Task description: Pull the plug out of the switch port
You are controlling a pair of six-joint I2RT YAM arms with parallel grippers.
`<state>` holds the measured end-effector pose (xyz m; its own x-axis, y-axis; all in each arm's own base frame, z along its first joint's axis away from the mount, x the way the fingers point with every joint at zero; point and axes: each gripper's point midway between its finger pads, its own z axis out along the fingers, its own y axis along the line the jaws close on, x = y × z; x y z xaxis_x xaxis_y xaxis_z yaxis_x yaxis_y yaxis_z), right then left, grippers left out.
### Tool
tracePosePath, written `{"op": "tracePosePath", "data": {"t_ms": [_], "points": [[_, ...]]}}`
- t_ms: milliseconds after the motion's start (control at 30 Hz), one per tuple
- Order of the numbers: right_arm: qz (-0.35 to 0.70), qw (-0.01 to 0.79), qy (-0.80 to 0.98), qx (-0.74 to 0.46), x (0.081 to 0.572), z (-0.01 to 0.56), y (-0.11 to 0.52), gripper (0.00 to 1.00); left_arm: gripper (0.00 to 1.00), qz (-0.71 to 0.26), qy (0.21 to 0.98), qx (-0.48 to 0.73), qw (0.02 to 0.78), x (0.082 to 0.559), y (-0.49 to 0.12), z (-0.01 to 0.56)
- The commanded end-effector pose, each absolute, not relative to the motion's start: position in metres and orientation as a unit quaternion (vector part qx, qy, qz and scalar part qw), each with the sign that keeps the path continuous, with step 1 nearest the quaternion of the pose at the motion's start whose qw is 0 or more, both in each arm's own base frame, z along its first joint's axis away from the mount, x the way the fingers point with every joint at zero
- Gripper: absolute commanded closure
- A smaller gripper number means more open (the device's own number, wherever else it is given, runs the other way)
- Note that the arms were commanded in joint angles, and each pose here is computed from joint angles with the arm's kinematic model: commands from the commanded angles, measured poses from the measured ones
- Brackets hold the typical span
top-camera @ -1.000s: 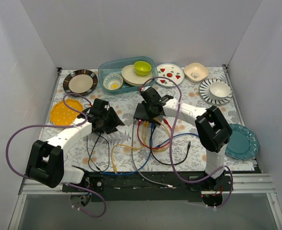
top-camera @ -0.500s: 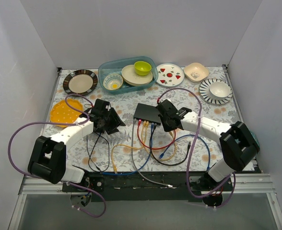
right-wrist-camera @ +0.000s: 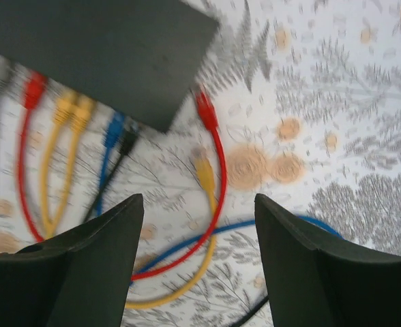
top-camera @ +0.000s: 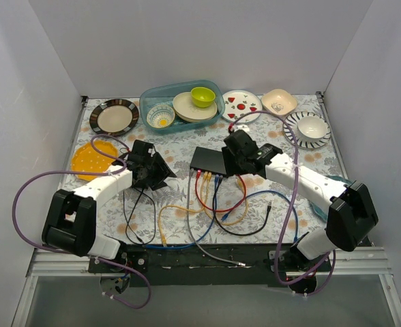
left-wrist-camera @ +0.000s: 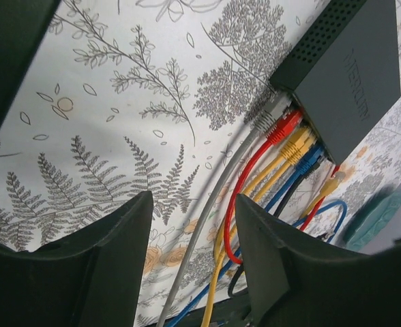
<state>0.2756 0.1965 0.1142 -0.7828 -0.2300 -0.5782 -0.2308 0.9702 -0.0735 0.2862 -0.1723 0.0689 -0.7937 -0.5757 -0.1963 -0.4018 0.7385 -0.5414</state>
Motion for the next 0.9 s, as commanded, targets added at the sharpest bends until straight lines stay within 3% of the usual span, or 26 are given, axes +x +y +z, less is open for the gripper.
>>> {"op": "tracePosePath", "data": {"t_ms": [0,100,133,233,333,433,467,500,533,867], "points": [[0.099,0.395,0.908,-0.098,0.316,0.182,0.243,0.30,0.49,-0.275,0.899,-0.285,0.189,0.305,-0.175,0.080],[0.208,0.389,0.892,-0.101,0.335,0.190,0.282,0.51,0.51,-0.305,0.890,-0.285,0.182,0.315,-0.185,0.083],[0.243,0.382,0.887,-0.089,0.346,0.185,0.296,0.69,0.53,-0.317,0.889,-0.281,0.174,0.315,-0.190,0.084],[0.320,0.330,0.885,-0.075,0.356,0.168,0.316,0.90,0.58,-0.341,0.883,-0.270,0.175,0.323,-0.199,0.091],[0.370,0.295,0.878,-0.065,0.368,0.149,0.328,0.97,0.58,-0.361,0.874,-0.264,0.187,0.328,-0.204,0.103],[0.433,0.258,0.861,-0.065,0.376,0.135,0.339,0.99,0.50,-0.377,0.865,-0.261,0.203,0.331,-0.206,0.112],[0.461,0.234,0.854,-0.065,0.371,0.132,0.344,0.99,0.24,-0.380,0.863,-0.262,0.205,0.332,-0.206,0.114],[0.478,0.237,0.843,-0.067,0.378,0.128,0.348,0.99,0.09,-0.375,0.862,-0.273,0.205,0.330,-0.203,0.109],[0.489,0.230,0.838,-0.068,0.378,0.126,0.350,0.99,0.02,-0.383,0.856,-0.284,0.201,0.329,-0.203,0.109],[0.545,0.166,0.820,-0.054,0.377,0.103,0.364,0.99,0.02,-0.446,0.842,-0.226,0.204,0.337,-0.220,0.109]]}}
